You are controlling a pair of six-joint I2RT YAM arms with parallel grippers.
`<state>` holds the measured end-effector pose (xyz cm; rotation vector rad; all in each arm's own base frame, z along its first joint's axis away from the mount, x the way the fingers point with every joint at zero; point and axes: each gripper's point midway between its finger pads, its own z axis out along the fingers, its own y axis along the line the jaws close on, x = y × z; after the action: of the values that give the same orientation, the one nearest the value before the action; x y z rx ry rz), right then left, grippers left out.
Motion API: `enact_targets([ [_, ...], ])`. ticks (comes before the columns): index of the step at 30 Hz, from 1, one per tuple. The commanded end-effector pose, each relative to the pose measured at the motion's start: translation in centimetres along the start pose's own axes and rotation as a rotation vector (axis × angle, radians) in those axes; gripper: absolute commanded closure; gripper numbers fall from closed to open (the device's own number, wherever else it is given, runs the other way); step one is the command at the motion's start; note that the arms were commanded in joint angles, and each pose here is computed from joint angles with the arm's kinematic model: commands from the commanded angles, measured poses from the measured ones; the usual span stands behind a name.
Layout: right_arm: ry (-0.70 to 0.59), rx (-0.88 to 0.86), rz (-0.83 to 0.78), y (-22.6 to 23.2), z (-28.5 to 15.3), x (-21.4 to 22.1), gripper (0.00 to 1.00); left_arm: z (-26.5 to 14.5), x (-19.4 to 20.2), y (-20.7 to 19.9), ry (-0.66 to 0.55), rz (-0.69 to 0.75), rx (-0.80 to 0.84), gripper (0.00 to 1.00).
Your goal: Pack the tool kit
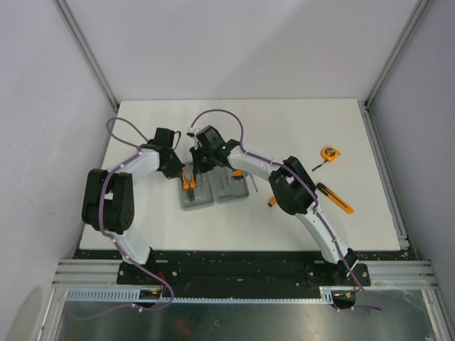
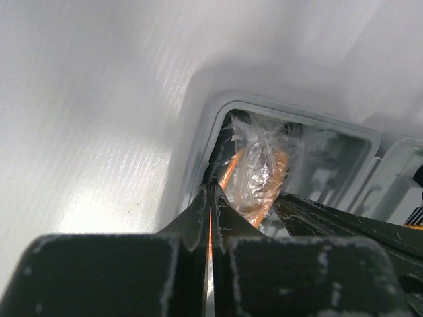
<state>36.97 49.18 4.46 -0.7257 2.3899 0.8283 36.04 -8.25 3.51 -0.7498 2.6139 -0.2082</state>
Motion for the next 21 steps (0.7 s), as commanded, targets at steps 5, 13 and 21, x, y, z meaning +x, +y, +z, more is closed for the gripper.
enact_targets([
  [5, 0.343, 0.010, 0.089, -0.6, 4.0, 12.9, 0.98, 1.9, 8.7, 3.8, 0.318, -0.010, -0.181, 1.00],
  [13, 0.259, -0.062, 0.126, 1.8, 2.4, 7.8, 0.96, 1.2, 8.0, 3.8, 0.333, -0.015, -0.139, 1.00],
  [21, -0.091, -0.059, 0.107, 1.4, -6.1, -5.8, 0.75, -4.8, 0.0, 0.3, 0.010, 0.056, -0.014, 0.88],
])
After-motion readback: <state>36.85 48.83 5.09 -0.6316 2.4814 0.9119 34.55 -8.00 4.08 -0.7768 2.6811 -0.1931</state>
